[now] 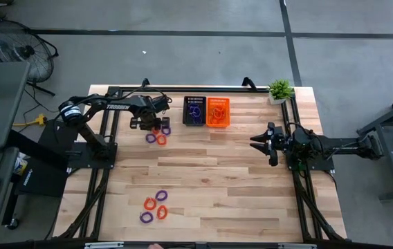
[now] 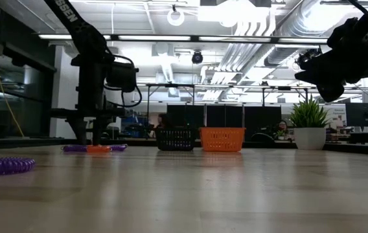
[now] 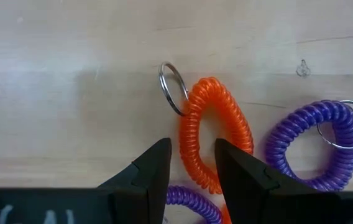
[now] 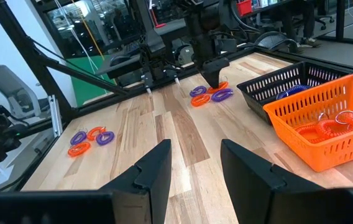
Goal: Sort spring keychains
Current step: Put the orange spring keychain in the orange bin
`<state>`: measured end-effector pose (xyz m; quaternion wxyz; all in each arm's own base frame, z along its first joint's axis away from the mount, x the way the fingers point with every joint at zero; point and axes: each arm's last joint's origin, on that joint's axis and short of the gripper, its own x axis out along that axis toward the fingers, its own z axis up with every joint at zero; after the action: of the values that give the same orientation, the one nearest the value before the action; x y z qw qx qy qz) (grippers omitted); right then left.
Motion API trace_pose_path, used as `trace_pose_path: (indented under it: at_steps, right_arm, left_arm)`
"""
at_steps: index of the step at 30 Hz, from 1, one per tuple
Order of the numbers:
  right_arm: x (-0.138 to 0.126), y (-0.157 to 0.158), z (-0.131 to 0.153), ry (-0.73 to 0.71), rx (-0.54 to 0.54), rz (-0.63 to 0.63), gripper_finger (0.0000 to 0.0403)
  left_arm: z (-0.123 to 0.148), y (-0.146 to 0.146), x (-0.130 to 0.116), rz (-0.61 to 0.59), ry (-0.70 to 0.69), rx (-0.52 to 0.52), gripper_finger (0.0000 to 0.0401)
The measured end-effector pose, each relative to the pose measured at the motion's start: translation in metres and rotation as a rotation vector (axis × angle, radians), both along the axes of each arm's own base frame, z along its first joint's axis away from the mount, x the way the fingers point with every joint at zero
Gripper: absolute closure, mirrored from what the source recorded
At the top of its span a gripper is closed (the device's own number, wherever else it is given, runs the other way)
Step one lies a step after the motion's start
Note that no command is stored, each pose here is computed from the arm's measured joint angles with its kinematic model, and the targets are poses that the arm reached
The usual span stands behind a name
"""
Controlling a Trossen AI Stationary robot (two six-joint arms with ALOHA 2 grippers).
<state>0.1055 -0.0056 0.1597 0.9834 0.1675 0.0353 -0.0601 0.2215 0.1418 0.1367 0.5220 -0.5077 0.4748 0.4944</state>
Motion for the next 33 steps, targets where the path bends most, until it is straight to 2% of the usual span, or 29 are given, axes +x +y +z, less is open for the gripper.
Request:
trace_pose_path:
  at_steps: [5,16,23,28,33]
  right_arm:
    - [0.000,0.000,0.000,0.000,0.000,0.000,0.0269]
    - [0.000,0.000,0.000,0.000,0.000,0.000,0.0269]
    - [0.000,0.000,0.000,0.000,0.000,0.000,0.0269]
    - [0.000,0.000,0.000,0.000,0.000,0.000,0.0269]
    - [0.000,0.000,0.000,0.000,0.000,0.000,0.0269]
  left_arm:
    - [-0.001,0.000,0.000,-0.002,0.001,-0.002,0.0289]
    - [-0.002,-0.001,-0.001,-0.007,0.005,-0.009,0.0378]
    - [0.001,0.000,0.000,-0.011,0.007,-0.009,0.0380]
    - [0.018,0.003,0.003,-0.037,-0.005,0.056,0.0380]
    - [0.046,0.004,0.003,-0.050,-0.081,0.144,0.0380]
